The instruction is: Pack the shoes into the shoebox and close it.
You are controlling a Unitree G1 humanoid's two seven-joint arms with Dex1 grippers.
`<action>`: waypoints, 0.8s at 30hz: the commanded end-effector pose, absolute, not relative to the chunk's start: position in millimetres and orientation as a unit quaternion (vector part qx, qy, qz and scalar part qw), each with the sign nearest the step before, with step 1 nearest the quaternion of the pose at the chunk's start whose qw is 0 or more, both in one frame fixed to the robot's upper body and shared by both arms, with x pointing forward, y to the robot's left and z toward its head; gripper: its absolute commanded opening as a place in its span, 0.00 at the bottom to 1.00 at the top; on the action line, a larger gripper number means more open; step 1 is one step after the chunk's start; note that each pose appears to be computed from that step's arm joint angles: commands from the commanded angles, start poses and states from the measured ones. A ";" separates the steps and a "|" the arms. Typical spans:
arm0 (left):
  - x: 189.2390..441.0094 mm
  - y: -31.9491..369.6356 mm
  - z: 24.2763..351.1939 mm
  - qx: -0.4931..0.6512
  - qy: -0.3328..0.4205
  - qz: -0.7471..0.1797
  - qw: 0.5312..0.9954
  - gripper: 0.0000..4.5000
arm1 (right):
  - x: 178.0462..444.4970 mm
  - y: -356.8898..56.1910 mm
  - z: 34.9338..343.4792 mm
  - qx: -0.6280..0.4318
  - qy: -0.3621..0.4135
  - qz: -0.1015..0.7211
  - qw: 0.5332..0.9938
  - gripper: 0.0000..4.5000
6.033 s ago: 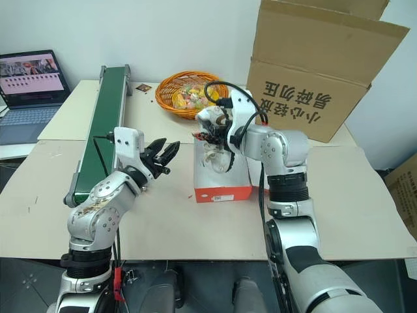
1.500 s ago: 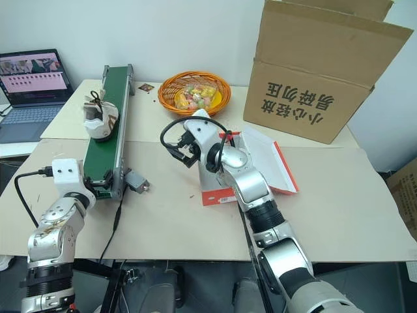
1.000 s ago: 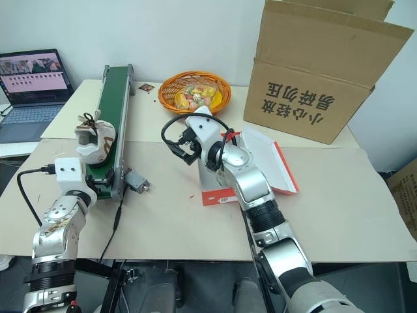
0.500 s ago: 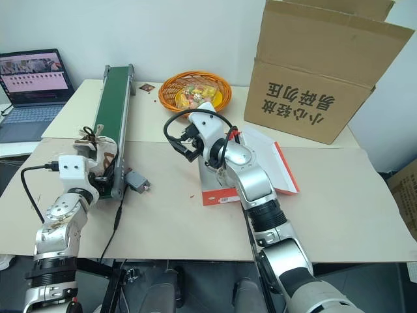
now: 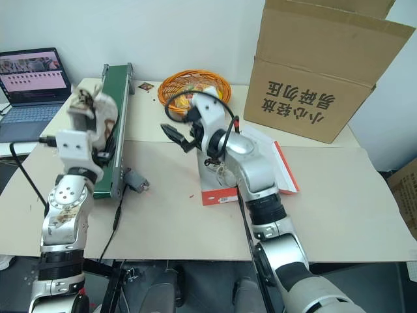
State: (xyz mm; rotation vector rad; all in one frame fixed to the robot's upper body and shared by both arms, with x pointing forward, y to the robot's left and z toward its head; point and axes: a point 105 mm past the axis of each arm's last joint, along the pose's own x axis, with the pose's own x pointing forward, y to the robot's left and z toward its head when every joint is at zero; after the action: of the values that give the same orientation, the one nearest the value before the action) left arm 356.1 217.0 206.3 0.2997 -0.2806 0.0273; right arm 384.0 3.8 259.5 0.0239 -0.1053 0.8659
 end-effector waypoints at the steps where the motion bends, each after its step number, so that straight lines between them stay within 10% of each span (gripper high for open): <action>1: 353.4 181.1 213.3 0.139 -0.162 -0.038 0.976 0.66 | 404.2 -21.7 252.0 0.150 0.060 0.384 0.909 1.00; 13: 354.9 147.2 193.2 0.130 -0.140 -0.111 0.975 0.66 | 385.5 10.1 233.2 0.373 0.252 0.452 0.770 1.00; 24: 352.7 128.7 181.5 0.128 -0.117 -0.161 0.971 0.66 | 409.5 13.1 249.8 0.400 0.218 0.426 0.781 1.00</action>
State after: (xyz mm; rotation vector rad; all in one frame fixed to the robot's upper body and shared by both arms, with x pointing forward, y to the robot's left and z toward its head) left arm 356.5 138.6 173.2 0.2547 -0.2003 -0.2872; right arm 404.5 12.1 222.7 0.8419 0.5686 0.8915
